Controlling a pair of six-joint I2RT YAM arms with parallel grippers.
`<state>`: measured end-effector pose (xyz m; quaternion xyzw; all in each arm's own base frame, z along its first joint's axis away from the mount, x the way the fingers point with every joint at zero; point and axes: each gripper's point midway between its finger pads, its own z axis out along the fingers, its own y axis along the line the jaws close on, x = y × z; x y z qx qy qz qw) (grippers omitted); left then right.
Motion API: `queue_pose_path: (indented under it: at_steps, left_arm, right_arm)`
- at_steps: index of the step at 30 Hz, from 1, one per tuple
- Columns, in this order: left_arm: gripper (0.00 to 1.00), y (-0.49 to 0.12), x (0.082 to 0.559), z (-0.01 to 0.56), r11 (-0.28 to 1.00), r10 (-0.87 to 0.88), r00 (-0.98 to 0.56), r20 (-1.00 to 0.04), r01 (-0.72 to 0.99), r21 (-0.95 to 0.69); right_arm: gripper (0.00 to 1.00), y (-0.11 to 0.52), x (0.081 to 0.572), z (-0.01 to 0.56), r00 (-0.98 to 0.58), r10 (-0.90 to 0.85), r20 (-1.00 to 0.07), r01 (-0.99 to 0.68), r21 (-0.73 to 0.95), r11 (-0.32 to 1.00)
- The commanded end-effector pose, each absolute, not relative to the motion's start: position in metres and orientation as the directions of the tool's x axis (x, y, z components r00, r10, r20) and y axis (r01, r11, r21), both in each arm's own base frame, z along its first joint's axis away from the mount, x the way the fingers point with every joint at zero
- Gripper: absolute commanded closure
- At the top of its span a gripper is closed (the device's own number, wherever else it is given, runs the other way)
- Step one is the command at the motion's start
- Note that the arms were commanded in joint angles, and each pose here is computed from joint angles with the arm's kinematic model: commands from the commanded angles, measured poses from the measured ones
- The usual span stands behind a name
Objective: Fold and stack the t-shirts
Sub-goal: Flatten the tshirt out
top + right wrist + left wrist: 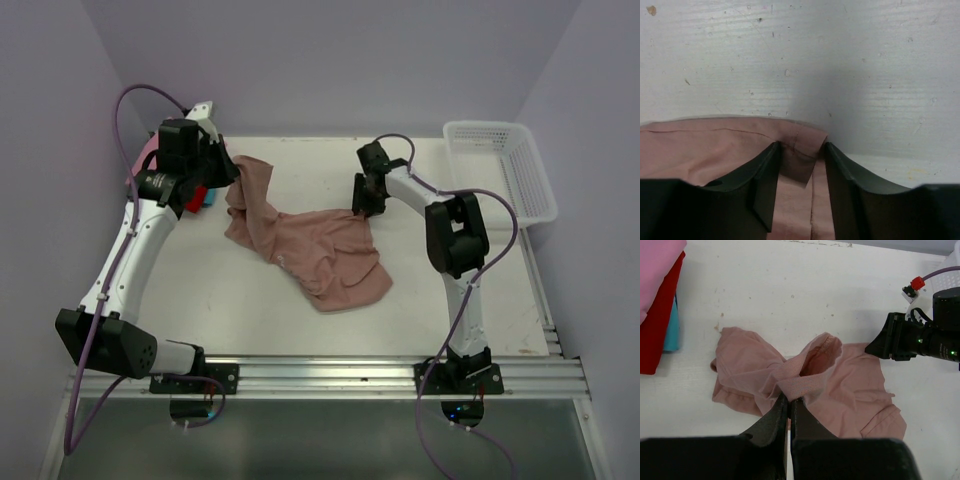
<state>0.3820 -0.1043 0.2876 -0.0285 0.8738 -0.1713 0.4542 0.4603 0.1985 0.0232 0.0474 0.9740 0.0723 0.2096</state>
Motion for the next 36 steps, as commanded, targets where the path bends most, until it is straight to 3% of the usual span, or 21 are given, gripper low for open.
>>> queue_pose_path:
  at_steps: [1, 9, 18, 26, 32, 36]
  left_arm:
    - [1.0, -0.102, 0.382, 0.304, 0.935, -0.223, -0.537, -0.814, 0.118, -0.334]
    - [1.0, -0.102, 0.383, 0.303, 0.936, -0.223, -0.538, -0.813, 0.115, -0.333]
    - [1.0, -0.098, 0.391, 0.298, 0.941, -0.238, -0.527, -0.816, 0.084, -0.329]
    - [1.0, -0.081, 0.402, 0.335, 0.961, -0.226, -0.44, -0.869, 0.046, -0.273]
    - [1.0, -0.066, 0.39, 0.396, 0.972, -0.209, -0.289, -0.934, 0.045, -0.231]
    - [1.0, -0.063, 0.351, 0.472, 0.967, -0.211, -0.082, -0.974, 0.127, -0.22]
  right_arm:
    - [0.63, 0.195, 0.466, 0.02, -0.905, 0.138, -0.403, 0.08, 0.157, 0.984]
    - [1.0, 0.184, 0.468, 0.041, -0.884, 0.12, -0.452, 0.076, 0.114, 0.991]
    - [1.0, 0.159, 0.463, 0.101, -0.824, 0.078, -0.561, 0.071, 0.035, 0.997]
    - [1.0, 0.125, 0.441, 0.235, -0.623, 0.087, -0.778, 0.102, 0.029, 0.994]
    - [1.0, 0.095, 0.396, 0.344, -0.401, 0.112, -0.909, 0.1, 0.078, 0.992]
    - [1.0, 0.081, 0.351, 0.415, -0.218, 0.137, -0.966, 0.028, 0.134, 0.991]
